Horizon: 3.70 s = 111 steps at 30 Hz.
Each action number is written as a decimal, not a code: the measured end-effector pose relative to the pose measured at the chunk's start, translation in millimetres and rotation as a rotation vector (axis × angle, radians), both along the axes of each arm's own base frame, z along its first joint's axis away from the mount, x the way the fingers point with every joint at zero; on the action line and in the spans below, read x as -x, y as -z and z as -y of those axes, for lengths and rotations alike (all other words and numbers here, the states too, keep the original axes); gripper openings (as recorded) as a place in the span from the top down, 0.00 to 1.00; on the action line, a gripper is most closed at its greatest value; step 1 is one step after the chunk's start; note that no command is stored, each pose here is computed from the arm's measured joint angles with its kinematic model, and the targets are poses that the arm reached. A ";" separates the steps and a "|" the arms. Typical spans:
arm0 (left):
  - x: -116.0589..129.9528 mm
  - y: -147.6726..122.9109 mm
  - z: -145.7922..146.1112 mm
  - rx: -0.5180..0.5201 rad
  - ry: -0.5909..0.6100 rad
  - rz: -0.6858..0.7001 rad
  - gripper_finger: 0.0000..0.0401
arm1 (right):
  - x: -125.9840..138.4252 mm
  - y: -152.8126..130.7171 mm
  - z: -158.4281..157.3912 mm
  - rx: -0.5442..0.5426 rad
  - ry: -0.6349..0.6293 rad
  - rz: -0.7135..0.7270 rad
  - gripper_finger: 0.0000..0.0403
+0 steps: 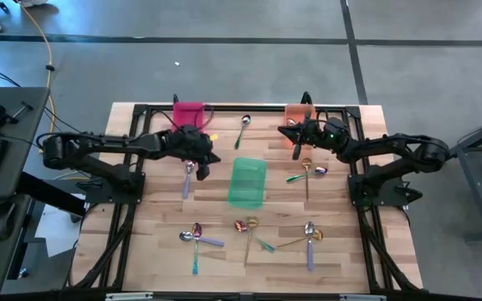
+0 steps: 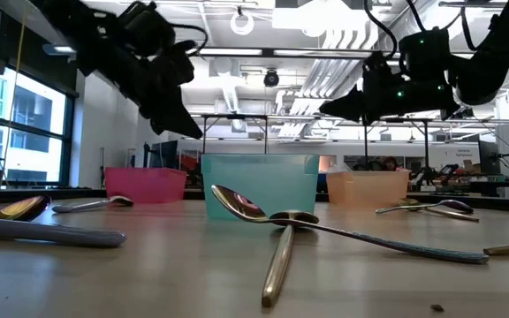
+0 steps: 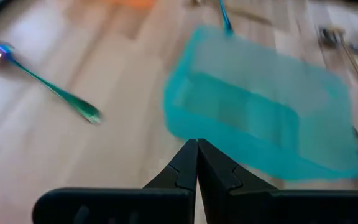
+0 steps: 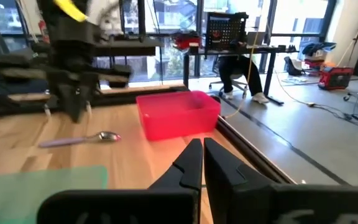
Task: Sort silverware by color (type)
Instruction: Put the bottom right blue spoon into the green bin
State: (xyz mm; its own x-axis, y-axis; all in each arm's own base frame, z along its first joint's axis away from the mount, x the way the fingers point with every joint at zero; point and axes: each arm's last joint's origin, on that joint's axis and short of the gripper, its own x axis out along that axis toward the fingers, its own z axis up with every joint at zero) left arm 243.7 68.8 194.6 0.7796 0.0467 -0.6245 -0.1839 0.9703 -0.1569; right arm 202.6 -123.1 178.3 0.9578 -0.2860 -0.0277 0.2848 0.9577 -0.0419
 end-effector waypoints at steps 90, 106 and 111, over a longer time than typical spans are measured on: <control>-77.5 67.9 153.9 0.685 -0.275 -0.179 0.61 | -16.9 -12.4 -32.9 0.069 -0.105 0.110 1.00; -80.1 68.5 154.4 0.681 -0.262 -0.148 0.56 | -16.8 -13.4 -33.0 0.073 -0.105 0.119 1.00; -81.3 76.9 154.7 0.670 -0.267 -0.162 0.60 | -16.7 -14.5 -33.1 0.068 -0.106 0.132 1.00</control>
